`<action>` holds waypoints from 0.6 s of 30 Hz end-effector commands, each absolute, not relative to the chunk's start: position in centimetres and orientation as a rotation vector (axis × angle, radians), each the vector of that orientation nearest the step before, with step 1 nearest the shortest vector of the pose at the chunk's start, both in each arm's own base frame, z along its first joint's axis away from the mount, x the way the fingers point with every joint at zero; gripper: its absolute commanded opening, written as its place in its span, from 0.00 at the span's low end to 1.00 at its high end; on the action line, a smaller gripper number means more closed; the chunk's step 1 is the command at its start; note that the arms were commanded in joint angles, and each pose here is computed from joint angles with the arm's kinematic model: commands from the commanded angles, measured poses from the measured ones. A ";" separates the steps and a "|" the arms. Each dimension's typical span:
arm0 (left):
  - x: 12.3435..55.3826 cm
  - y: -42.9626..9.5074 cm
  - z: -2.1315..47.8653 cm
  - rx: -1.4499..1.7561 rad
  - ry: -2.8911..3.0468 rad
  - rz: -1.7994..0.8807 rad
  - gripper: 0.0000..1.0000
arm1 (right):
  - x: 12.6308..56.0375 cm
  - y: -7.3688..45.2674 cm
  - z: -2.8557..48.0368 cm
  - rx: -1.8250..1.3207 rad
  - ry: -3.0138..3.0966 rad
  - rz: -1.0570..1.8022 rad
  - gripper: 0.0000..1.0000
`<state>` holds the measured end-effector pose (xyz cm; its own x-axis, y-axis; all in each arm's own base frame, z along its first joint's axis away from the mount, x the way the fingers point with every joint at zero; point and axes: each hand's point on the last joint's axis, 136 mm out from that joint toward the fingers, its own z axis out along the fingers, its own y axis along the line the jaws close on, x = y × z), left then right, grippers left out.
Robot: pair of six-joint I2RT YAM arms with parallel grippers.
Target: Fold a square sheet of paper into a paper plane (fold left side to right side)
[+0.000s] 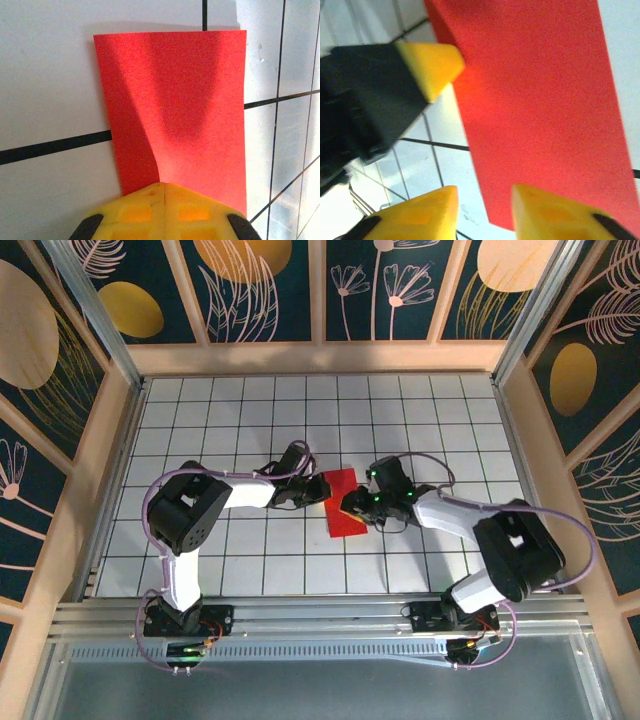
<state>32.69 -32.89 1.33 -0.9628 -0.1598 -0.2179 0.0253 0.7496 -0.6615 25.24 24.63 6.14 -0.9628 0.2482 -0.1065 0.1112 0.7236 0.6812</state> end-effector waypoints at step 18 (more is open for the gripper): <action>30.2 -30.7 -2.3 -0.063 2.821 -0.869 0.00 | 20.1 19.5 3.3 0.306 2.910 1.107 0.36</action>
<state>32.66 -32.93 1.34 -0.9608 -0.1302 -0.2447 0.0650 0.7523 -0.6556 20.43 18.65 3.31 -0.9761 0.2132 0.0412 0.1894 0.7435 0.6414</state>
